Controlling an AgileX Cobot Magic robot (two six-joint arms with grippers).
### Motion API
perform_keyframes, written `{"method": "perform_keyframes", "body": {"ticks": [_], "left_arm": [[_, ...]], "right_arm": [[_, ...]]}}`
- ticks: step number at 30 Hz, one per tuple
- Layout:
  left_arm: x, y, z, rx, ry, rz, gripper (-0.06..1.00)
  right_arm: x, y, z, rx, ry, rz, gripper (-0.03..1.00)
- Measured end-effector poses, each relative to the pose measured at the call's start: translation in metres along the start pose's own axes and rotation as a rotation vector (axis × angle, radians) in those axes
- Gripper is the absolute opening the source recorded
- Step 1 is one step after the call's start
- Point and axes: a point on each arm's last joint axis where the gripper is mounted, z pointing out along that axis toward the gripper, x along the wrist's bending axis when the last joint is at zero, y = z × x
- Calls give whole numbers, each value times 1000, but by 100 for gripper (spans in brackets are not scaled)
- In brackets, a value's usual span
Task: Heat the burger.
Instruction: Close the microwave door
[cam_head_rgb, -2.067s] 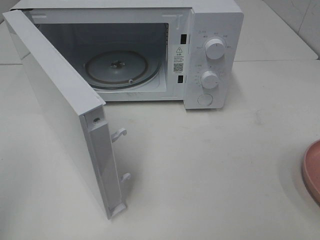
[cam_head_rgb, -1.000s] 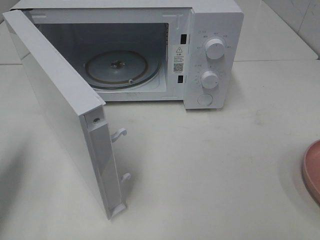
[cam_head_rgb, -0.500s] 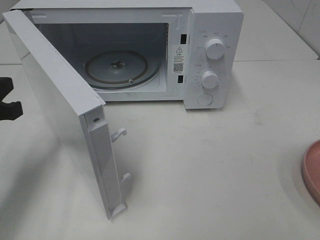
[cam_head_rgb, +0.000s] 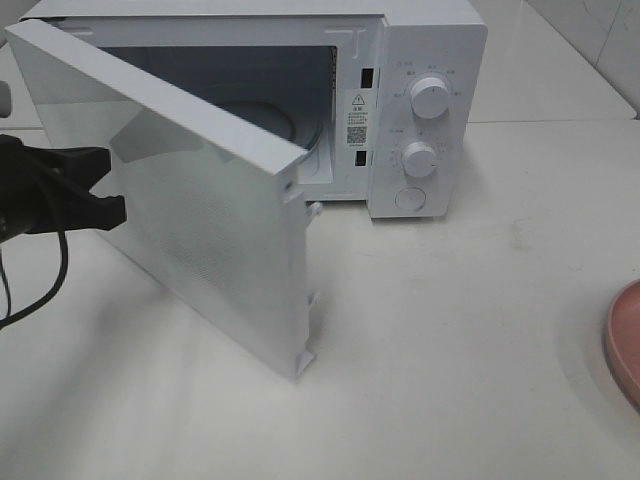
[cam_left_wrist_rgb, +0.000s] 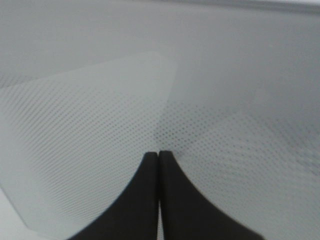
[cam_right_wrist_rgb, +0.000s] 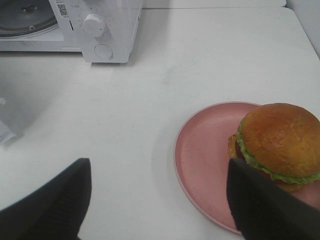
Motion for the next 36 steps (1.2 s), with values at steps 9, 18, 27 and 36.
{"method": "perform_keyframes", "body": {"ticks": [9, 18, 27, 36], "left_arm": [[-26, 10, 35, -27, -60, -14, 0], [-52, 16, 66, -43, -94, -48, 0], [-75, 28, 96, -73, -85, -55, 0], [-101, 29, 119, -39, -74, -14, 0]], "right_arm": [[0, 0, 0, 0, 0, 0, 70], [0, 0, 0, 0, 0, 0, 70], [0, 0, 0, 0, 0, 0, 70], [0, 0, 0, 0, 0, 0, 70]]}}
